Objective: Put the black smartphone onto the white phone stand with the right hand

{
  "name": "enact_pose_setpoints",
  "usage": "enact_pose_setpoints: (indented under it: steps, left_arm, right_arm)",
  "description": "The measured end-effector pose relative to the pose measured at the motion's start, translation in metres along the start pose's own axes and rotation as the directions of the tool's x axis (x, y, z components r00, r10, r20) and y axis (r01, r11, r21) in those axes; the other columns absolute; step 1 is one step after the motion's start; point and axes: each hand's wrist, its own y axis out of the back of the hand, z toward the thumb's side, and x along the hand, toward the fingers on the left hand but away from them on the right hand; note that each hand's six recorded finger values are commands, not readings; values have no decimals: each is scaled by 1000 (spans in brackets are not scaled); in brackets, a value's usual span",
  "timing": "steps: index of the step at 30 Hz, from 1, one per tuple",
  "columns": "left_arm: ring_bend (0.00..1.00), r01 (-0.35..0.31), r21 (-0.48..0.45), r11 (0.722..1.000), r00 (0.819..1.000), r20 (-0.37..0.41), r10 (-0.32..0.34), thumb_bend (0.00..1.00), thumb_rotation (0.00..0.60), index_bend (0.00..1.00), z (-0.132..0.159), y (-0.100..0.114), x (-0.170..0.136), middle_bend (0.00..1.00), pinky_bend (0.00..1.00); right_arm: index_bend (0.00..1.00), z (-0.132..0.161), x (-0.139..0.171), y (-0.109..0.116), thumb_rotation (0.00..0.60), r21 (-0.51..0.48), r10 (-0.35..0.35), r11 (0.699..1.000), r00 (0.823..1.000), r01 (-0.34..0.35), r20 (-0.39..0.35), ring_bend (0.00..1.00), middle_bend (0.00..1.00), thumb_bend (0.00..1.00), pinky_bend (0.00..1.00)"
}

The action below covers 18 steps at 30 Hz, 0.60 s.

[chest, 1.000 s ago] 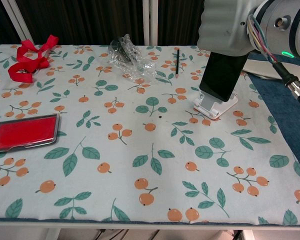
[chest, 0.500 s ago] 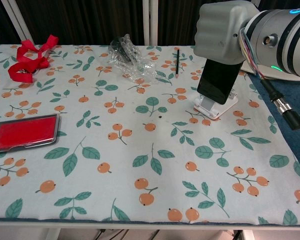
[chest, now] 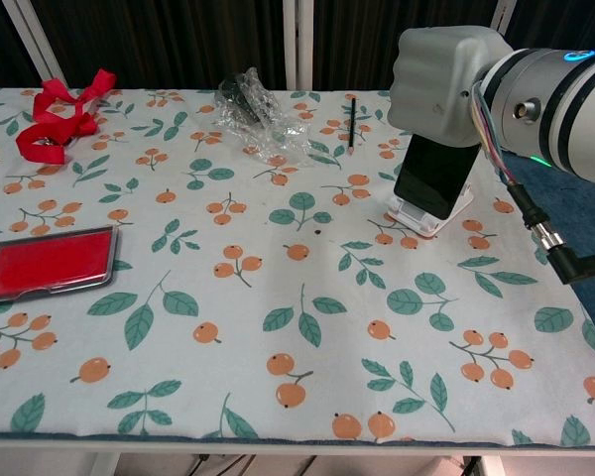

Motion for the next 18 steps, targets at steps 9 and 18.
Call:
enact_pose_setpoints:
  steps: [9,18]
  left_arm:
    - [105,0,6,1000,1000,-4,0,0,482,132,-2,1,-1,110,247]
    - [105,-6,18,1000,1000,-10,6,0,485,132,-4,4,-1,110,248]
  right_arm:
    - [529,6,-5,0,600,-11,-5,1000,1000,5,-4,463,395,311,166]
    - [529,12,-6,0,600,-6,-14,1000,1000,14,-8,460,387,310,162]
